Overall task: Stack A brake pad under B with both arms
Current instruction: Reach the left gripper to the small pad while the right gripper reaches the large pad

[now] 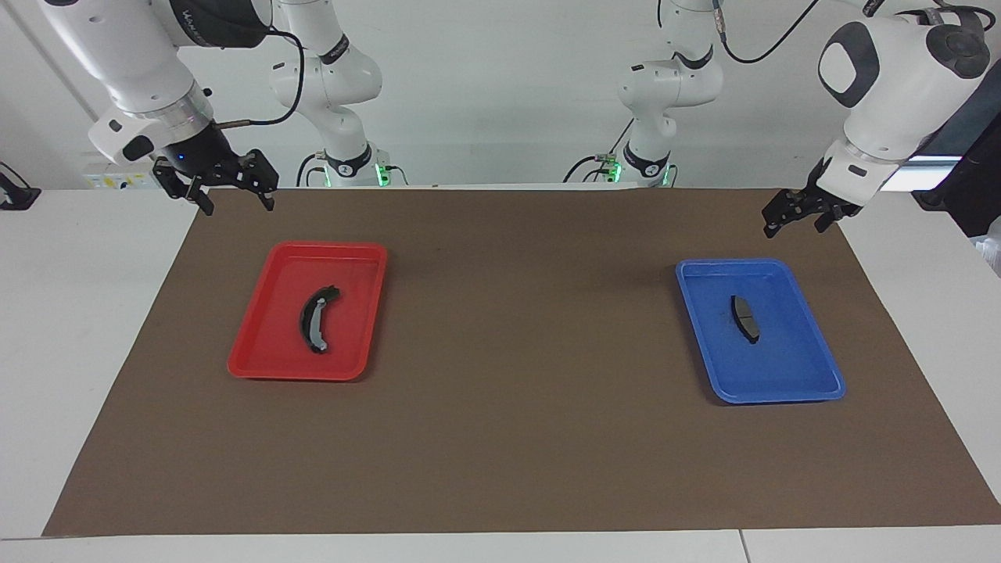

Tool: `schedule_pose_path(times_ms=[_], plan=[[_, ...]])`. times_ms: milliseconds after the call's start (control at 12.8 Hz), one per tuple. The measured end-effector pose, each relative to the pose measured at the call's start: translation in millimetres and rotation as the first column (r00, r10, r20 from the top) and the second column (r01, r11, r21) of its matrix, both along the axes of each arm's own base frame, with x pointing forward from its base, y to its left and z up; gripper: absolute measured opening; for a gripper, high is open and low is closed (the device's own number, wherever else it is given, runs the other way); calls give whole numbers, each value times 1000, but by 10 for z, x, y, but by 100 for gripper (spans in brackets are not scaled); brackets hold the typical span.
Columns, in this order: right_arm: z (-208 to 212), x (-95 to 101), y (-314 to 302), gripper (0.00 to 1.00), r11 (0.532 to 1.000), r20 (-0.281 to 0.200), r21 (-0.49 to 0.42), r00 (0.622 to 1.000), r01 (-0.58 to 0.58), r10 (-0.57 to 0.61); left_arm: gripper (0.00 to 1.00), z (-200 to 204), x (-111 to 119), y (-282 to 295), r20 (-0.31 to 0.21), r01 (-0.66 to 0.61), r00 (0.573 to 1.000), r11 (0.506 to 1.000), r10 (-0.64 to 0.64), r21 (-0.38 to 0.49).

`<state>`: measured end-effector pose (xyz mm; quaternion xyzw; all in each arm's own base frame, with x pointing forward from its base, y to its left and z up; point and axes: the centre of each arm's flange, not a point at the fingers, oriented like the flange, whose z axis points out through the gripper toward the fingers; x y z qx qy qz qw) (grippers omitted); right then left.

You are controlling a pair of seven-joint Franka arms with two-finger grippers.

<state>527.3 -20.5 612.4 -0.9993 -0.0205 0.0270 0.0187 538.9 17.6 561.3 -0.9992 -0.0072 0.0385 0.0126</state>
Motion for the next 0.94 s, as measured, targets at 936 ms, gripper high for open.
schedule_pose_path(times_ms=[936], plan=[[-96,0,24,100,1000,-2,1,1000,-4,4,99,-1192,95,-29,94,60,994,998,-60,1]])
